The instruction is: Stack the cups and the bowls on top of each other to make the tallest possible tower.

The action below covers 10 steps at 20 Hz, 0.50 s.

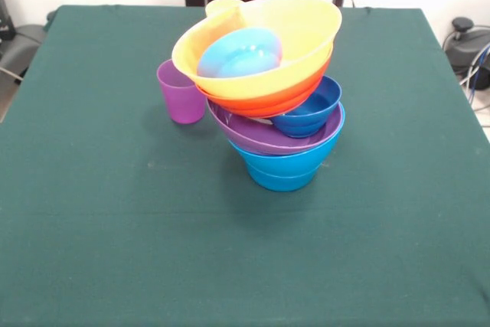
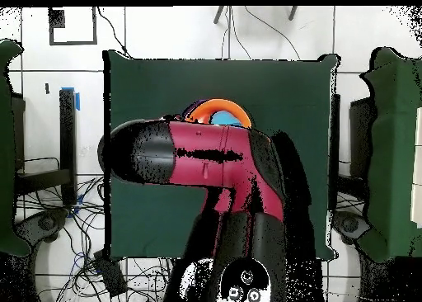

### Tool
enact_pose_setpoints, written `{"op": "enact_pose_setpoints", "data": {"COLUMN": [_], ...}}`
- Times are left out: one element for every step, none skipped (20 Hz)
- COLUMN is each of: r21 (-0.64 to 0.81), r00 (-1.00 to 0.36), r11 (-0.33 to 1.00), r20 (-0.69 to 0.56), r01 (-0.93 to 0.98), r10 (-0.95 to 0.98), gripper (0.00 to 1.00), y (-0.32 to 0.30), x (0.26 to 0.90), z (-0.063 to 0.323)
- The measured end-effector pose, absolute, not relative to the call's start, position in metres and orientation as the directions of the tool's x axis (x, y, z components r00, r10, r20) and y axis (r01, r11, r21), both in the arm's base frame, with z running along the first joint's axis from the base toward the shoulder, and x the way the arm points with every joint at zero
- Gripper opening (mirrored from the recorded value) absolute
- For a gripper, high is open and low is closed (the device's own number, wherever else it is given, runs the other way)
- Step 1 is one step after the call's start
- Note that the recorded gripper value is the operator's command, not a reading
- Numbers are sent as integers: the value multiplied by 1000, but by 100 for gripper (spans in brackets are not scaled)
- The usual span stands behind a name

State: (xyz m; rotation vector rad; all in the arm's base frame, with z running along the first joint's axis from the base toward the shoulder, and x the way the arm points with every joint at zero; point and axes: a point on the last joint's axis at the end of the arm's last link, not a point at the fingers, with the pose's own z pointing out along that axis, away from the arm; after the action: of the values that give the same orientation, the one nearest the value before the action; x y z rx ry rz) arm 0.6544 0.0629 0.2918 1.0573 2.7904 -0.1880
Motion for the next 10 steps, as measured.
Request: {"op": "enact_pose_setpoints", "data": {"r21": [-62,-61,-60,-59,-57,-56,-55,-53,-51,-50], "r00": [-739,-739,-739,-739,-739,-739,-739,-739,-739,-739], "r11": [743,743,743,744,744,745,745,745,746,746], "r20": [-187,-189,-190,-191,-193,-194,-195,-197,-200,-201], "r01": [666,666,666,666,665,665,665,664,664,664], "r10": [647,647,647,646,646,645,645,644,644,644], "gripper": [100,100,100,100,100,100,100,100,100,100], "y": [62,62,62,63,63,63,63,63,64,64], "x": [655,656,656,657,658,659,659,660,662,662], "z": [293,293,294,295,295,296,296,297,298,299]}}
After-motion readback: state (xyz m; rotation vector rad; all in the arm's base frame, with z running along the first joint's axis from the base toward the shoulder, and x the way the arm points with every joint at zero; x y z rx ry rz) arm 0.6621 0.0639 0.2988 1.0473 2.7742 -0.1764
